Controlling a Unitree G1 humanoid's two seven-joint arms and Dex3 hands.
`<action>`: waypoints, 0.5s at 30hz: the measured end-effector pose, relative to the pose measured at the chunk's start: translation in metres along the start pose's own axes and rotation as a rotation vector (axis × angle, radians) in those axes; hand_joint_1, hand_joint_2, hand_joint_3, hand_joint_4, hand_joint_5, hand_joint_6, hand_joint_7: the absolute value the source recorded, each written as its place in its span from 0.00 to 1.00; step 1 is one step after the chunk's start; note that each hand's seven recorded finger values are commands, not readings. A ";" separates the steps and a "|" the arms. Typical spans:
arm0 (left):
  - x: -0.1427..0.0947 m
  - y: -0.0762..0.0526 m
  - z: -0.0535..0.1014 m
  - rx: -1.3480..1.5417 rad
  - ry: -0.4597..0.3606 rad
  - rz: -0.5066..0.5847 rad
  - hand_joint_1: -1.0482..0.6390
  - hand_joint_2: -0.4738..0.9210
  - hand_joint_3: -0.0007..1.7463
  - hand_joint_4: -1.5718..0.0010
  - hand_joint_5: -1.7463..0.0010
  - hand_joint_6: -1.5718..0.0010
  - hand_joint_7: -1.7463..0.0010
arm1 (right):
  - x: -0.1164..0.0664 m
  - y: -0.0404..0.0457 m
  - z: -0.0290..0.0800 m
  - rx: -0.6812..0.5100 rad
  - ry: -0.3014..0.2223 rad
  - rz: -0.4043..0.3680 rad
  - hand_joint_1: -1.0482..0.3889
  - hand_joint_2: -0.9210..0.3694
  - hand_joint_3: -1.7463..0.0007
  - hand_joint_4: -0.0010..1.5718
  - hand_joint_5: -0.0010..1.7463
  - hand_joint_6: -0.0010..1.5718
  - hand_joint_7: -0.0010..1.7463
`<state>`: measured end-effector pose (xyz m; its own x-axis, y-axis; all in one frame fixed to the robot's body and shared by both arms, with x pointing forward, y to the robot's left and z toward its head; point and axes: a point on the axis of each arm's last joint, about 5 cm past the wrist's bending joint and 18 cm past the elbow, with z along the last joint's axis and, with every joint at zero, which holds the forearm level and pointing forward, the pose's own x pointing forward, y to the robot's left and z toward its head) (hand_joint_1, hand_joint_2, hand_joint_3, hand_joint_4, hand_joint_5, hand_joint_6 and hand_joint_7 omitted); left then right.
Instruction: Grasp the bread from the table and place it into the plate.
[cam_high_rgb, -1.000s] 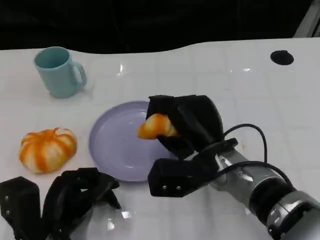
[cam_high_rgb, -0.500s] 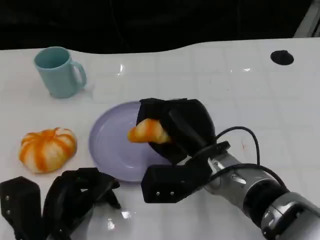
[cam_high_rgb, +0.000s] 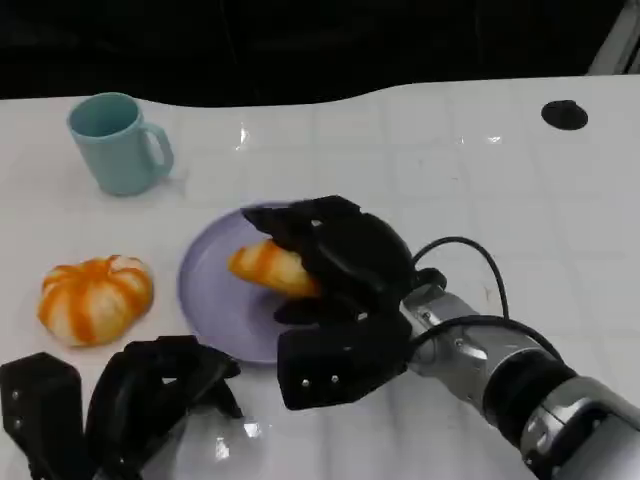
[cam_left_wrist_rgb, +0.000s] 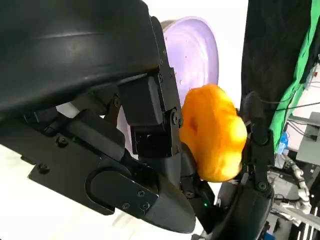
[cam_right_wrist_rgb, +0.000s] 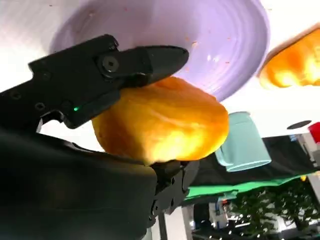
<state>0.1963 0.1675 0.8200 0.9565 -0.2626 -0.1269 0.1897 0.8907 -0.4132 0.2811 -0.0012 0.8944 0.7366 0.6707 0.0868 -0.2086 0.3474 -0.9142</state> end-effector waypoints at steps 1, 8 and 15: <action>0.000 0.000 0.000 0.000 0.000 0.000 0.00 0.82 0.06 0.40 0.16 0.00 0.83 | 0.000 -0.0002 0.000 0.002 0.000 0.005 0.09 0.00 0.82 0.00 0.00 0.03 0.00; 0.000 0.000 0.000 0.000 0.000 0.000 0.00 0.82 0.06 0.41 0.16 0.00 0.83 | -0.005 -0.0022 -0.005 0.008 -0.018 -0.003 0.09 0.00 0.81 0.03 0.02 0.04 0.01; 0.000 0.000 0.000 -0.002 -0.001 0.000 0.00 0.82 0.06 0.40 0.16 0.00 0.83 | -0.015 -0.0020 -0.012 0.016 -0.031 -0.024 0.11 0.00 0.81 0.04 0.03 0.05 0.01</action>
<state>0.1962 0.1674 0.8200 0.9568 -0.2618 -0.1261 0.1889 0.8901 -0.4148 0.2779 -0.0201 0.8902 0.7215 0.6817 0.1214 -0.2009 0.3739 -0.9055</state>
